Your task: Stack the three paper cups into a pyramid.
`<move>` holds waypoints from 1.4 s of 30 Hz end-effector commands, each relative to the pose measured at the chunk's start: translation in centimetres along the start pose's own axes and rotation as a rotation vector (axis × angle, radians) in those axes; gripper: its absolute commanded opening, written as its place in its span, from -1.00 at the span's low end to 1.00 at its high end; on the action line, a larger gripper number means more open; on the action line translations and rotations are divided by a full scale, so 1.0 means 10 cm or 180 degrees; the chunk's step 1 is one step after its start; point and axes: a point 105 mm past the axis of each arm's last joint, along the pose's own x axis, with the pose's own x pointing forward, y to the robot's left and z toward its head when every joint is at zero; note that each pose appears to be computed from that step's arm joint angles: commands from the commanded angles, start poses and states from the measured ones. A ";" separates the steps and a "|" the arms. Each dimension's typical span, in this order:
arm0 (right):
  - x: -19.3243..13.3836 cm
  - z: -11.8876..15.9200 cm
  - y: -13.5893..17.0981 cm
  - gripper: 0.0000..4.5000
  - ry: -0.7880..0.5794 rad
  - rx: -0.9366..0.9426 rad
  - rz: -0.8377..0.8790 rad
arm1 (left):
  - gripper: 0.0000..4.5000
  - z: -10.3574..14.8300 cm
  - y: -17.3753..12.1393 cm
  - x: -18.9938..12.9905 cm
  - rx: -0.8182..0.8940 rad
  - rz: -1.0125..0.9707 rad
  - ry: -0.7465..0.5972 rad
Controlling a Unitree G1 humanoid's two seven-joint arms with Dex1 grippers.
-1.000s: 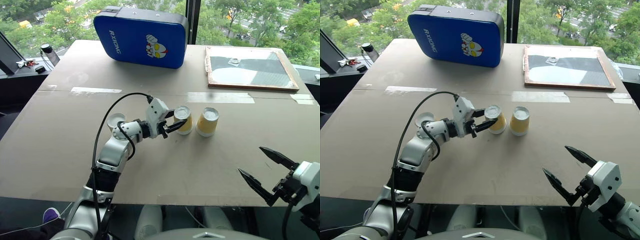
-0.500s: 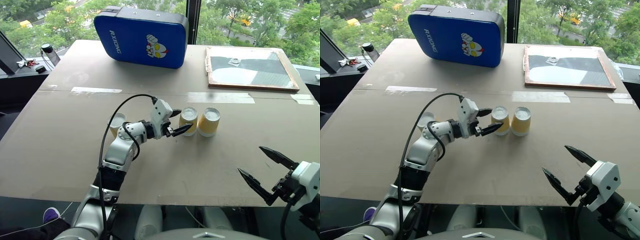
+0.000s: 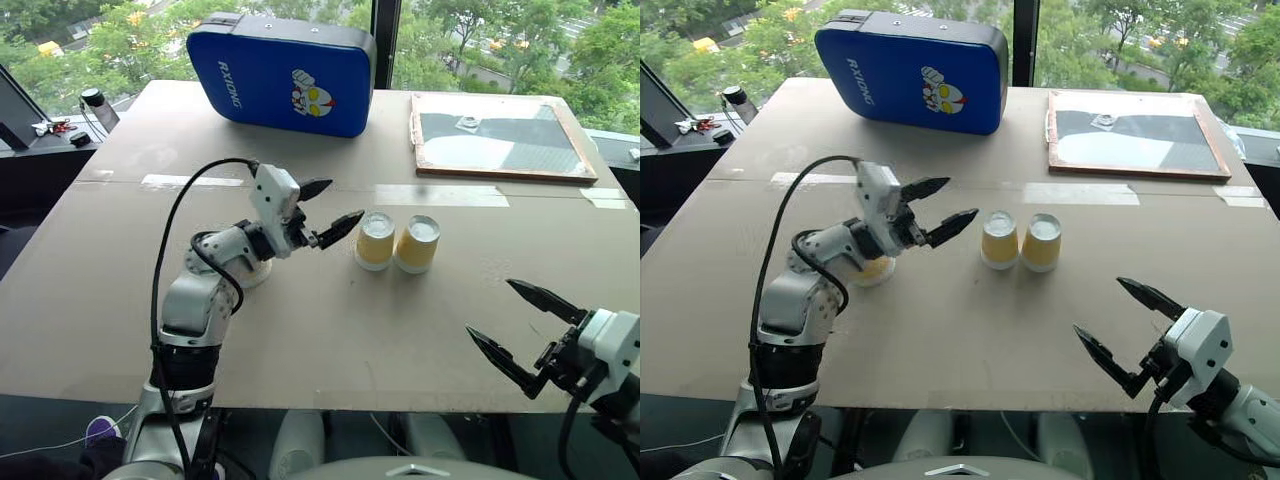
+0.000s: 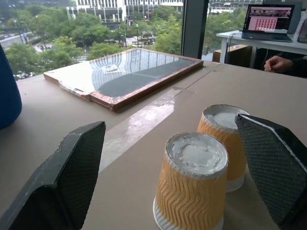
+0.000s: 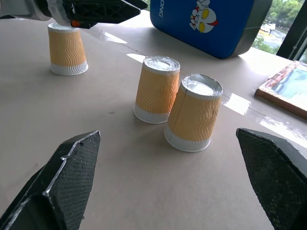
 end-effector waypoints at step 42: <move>0.18 0.08 0.11 1.00 -0.0232 -0.0043 0.1085 | 0.50 -0.62 0.40 -1.31 0.0035 0.0415 0.0972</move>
